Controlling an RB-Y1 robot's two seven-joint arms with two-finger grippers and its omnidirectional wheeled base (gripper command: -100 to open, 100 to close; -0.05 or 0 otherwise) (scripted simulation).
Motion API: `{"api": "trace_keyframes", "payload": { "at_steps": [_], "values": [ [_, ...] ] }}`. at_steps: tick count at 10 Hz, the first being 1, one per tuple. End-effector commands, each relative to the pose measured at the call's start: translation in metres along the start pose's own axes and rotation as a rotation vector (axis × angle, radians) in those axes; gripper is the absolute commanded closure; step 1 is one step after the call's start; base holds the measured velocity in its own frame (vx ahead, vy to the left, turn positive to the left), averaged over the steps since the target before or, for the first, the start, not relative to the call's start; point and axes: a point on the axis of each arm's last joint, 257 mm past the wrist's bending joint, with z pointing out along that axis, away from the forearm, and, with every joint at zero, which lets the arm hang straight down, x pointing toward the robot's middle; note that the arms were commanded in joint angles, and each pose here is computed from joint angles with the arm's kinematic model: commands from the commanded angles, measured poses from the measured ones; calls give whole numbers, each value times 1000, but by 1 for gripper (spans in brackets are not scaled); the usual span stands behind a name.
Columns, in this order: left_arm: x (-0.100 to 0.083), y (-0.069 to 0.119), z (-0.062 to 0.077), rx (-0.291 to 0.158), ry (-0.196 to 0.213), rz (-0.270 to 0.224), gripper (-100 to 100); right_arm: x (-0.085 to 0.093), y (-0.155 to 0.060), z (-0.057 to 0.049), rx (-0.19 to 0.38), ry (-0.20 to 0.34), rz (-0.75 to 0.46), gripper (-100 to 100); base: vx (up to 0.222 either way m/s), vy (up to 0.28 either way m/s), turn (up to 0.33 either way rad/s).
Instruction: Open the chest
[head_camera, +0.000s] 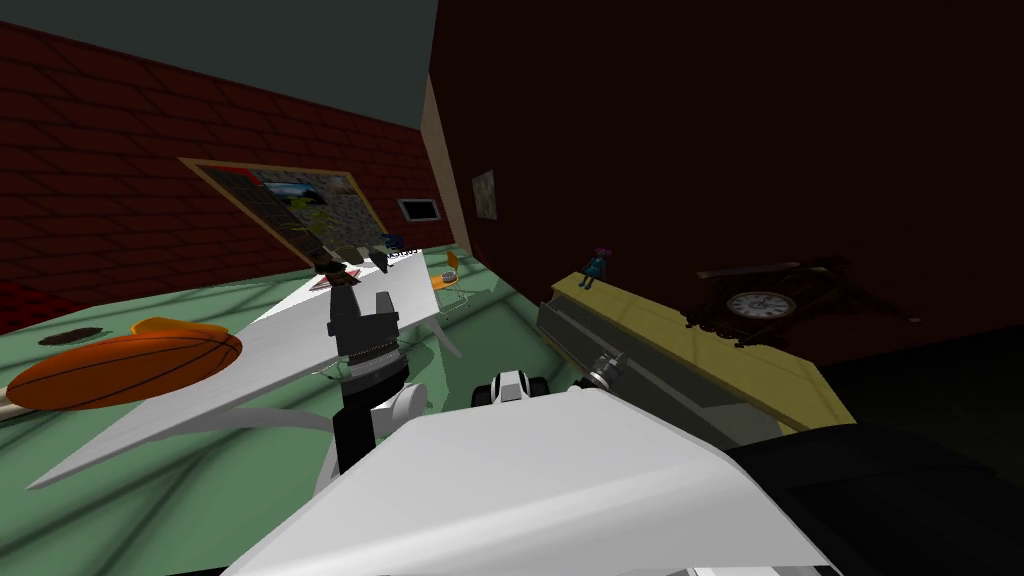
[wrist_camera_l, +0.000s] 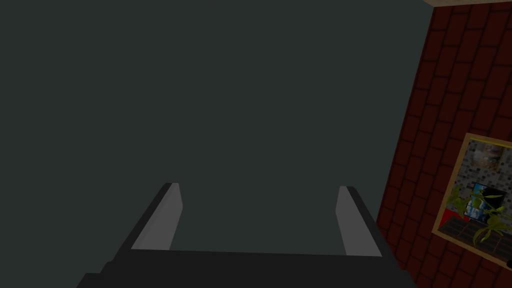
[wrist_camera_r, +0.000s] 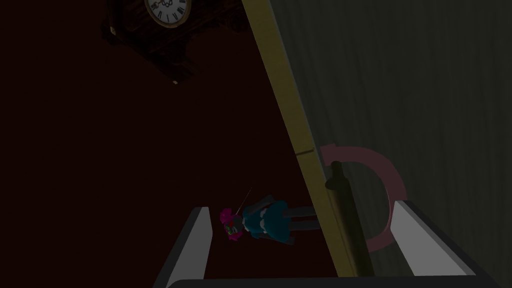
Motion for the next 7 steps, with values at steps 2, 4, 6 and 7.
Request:
{"api": "trace_keyframes", "payload": {
  "at_steps": [2, 4, 6, 7],
  "values": [
    [0, 0, 0, 0, 0, 0, 0, -24, -7, 29, -7, -17, 1, -100, -63, 48, -48],
    [0, 0, 0, 0, 0, 0, 0, -39, -14, 42, -9, -31, 4, -100, -52, 40, -36],
    [0, 0, 0, 0, 0, 0, 0, -33, -8, 36, -26, -26, -3, 0, -9, 6, -2],
    [0, 0, 0, 0, 0, 0, 0, -32, -7, 34, -31, -25, -5, 0, 0, 0, 0]
  ]
}}
